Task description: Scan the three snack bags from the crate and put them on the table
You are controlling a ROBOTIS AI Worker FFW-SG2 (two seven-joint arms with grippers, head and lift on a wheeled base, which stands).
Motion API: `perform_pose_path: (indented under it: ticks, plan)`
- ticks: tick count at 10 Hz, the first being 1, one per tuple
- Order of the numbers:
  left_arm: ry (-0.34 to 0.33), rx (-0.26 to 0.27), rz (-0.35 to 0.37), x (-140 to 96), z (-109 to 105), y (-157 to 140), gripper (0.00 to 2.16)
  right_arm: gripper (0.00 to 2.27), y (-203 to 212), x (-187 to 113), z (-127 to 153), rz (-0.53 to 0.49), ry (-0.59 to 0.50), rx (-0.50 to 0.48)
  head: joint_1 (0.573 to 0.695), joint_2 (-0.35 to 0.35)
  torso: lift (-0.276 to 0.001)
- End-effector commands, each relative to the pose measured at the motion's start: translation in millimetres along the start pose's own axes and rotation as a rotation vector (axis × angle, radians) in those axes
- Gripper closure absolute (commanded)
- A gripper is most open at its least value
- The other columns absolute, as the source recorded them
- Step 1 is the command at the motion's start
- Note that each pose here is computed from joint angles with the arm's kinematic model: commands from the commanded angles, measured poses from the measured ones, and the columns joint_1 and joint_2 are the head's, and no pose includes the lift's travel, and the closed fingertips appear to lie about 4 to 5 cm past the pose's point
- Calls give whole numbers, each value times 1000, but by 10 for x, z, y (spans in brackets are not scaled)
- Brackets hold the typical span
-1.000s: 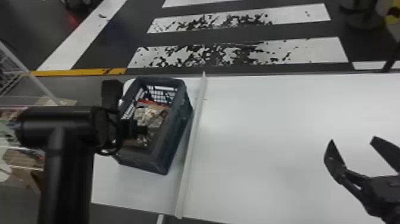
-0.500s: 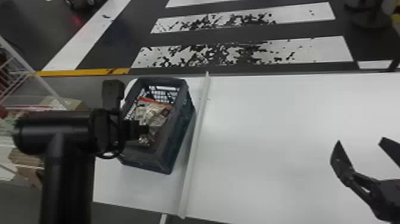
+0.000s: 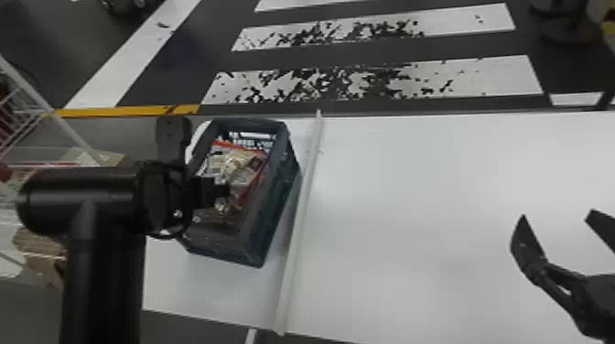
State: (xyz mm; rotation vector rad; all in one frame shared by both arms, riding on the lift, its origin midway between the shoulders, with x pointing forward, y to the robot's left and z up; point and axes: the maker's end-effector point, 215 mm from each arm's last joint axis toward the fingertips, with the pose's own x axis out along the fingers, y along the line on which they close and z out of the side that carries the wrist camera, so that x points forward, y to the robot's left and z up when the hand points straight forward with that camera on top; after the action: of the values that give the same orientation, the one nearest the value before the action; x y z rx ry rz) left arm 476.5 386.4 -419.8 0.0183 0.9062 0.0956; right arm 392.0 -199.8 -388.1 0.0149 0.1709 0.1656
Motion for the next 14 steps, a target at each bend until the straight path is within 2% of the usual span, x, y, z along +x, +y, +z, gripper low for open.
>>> perform_pose_path:
  ticks: [1,6,9,14]
  plan:
    - [-17,3,-17,-41,61,-74,2057,124,-2,6,2,-1,-1,1,695,241,-94]
    - [-64,24,8,-197,174,-102,2057,124,-24,29,-32,-3,4,-1,695,218,-94]
    - [-81,30,48,-285,194,11,2057,124,-25,34,-33,-4,4,-2,695,226,-94]
    - [-123,29,55,-448,281,36,2057,124,-7,4,-14,-2,1,1,695,234,-94]
